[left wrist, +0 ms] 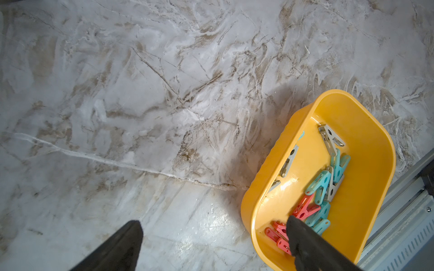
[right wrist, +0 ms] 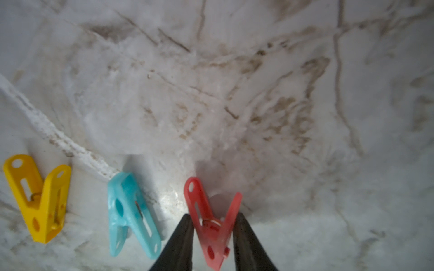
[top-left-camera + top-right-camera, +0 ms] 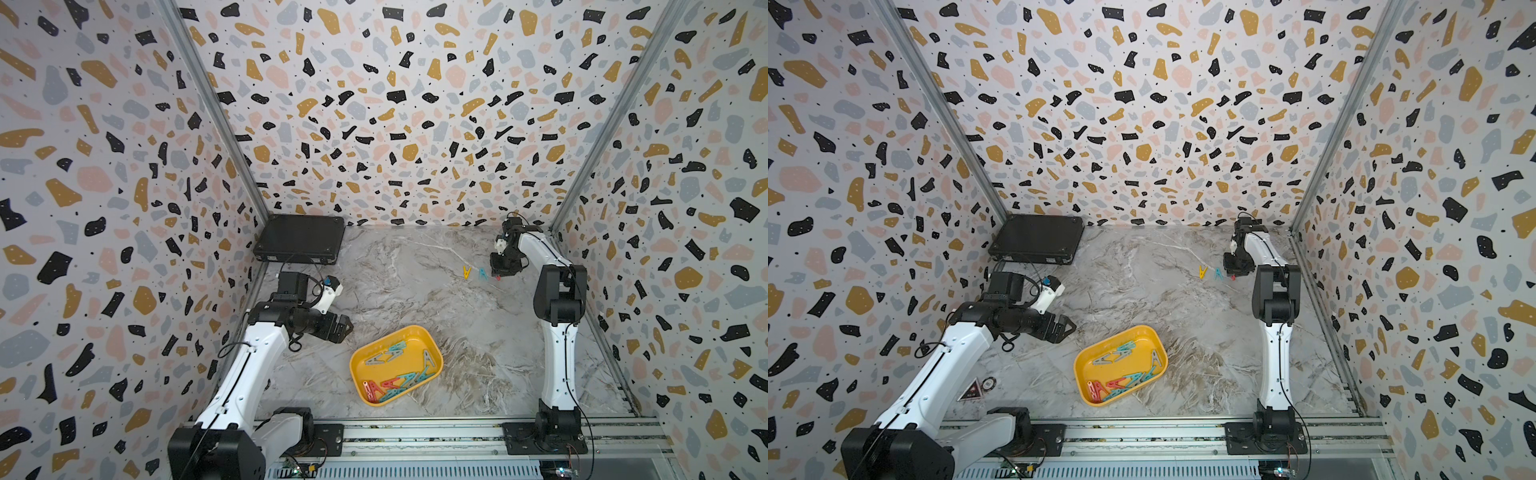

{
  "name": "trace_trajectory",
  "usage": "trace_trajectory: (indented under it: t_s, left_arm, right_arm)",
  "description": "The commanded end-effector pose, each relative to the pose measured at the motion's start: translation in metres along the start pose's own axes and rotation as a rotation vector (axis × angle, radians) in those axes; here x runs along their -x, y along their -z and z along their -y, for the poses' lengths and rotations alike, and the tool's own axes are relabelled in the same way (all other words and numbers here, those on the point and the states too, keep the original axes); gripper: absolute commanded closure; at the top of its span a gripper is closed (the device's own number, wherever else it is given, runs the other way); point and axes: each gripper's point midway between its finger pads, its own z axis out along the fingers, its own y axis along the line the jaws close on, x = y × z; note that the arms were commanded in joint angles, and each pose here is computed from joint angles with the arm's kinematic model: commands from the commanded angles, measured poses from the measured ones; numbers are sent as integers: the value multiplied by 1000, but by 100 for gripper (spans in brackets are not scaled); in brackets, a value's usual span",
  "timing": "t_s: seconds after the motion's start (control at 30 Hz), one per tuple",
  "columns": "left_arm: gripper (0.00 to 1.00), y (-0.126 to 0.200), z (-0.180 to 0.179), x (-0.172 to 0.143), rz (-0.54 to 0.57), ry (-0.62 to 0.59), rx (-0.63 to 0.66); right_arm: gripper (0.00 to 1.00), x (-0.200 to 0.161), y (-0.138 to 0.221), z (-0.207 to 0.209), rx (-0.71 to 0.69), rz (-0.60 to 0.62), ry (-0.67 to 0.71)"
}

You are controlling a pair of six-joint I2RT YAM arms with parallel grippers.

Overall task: Take the clothespins out of the storage box
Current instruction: Place the clothespin at the center of the board.

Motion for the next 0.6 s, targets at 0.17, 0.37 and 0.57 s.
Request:
trace_trajectory:
  t_s: [0.17,0.37,0.57]
  left_arm:
    - [0,2,1,3,22,-9,-5]
    - [0,2,1,3,25,-11,-5]
    - [0,2,1,3,25,-9,-7]
  right_arm:
    - [59,7,21,1,-7,30,-13]
    - [57,13,50,0,-21,81,-10]
    - [56,13,90,-5,-11,143,-19]
